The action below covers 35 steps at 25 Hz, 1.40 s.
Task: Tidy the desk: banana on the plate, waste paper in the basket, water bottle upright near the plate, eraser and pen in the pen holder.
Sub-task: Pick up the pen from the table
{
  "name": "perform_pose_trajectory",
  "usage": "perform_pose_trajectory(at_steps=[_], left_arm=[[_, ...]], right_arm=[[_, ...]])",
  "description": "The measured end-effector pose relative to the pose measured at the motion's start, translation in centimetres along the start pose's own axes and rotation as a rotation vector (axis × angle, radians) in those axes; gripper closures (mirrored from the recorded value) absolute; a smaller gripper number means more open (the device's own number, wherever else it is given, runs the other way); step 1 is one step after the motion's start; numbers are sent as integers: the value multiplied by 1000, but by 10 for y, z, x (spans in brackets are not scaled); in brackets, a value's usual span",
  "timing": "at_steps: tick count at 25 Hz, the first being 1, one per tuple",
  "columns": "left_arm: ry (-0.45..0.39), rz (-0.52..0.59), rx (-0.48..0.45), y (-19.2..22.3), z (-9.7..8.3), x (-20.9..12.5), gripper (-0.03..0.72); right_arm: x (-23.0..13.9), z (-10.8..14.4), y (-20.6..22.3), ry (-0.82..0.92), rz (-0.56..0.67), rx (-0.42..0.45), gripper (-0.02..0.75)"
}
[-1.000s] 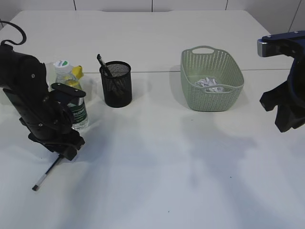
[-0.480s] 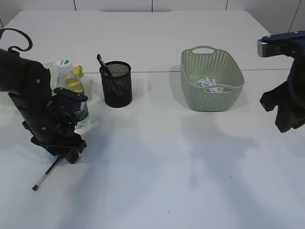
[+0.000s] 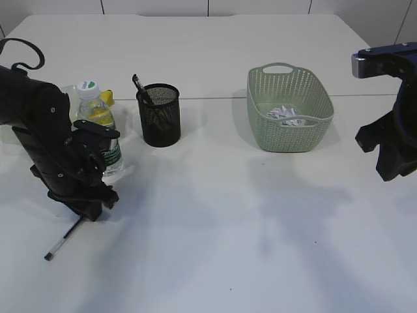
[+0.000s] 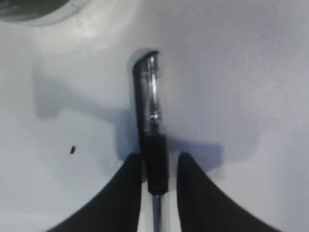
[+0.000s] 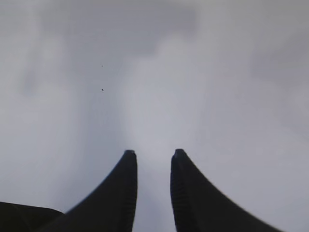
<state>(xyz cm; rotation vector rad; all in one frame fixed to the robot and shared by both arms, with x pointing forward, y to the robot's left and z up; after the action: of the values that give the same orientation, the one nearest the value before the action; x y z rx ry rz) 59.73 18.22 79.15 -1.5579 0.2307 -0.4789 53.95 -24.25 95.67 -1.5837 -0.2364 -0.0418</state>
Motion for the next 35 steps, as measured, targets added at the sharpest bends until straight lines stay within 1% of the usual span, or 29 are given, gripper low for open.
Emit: perform_pose_trajectory(at_steps=[3,4,5,13,16,19,23,26,32,35], left_arm=[[-7,0,-5,0,-1,0,595],[-9,1,-7,0,-1,0,627],[-11,1,-8,0,-2,0,638],[-18,26,-18,0,-3,-5,642],[-36,33,-34,-2,-7,-6,642],[-61,8,-51,-13,-10,-3,642],[-61,-81,-50,-45,-12,10,642],[-36,-156,-48,-71,-20,19,642],[33,-356,-44,-115,-42,46,642],[20,-476,-51,-127,-46,66,642]], right_arm=[[0,0,0,0,1,0,555],[0,0,0,0,1,0,555],[0,0,0,0,1,0,555],[0,0,0,0,1,0,555],[0,0,0,0,1,0,555],[0,0,0,0,1,0,555],[0,0,0,0,1,0,555],[0,0,0,0,1,0,555],[0,0,0,0,1,0,555],[0,0,0,0,3,0,555]])
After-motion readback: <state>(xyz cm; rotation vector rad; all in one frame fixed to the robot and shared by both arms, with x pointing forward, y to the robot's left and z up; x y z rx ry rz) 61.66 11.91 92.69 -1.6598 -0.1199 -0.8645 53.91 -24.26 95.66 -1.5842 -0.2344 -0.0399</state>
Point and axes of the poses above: a point on each arm's last joint axis where the gripper is mounted, y pointing out along that axis toward the gripper, z along the wrist's bending axis when the last joint is at zero, x = y × z, the point moved 10 cm from there along y, pointing out along that axis toward the gripper, and after that the axes turned 4 degrees about y, right-handed, at the moved point
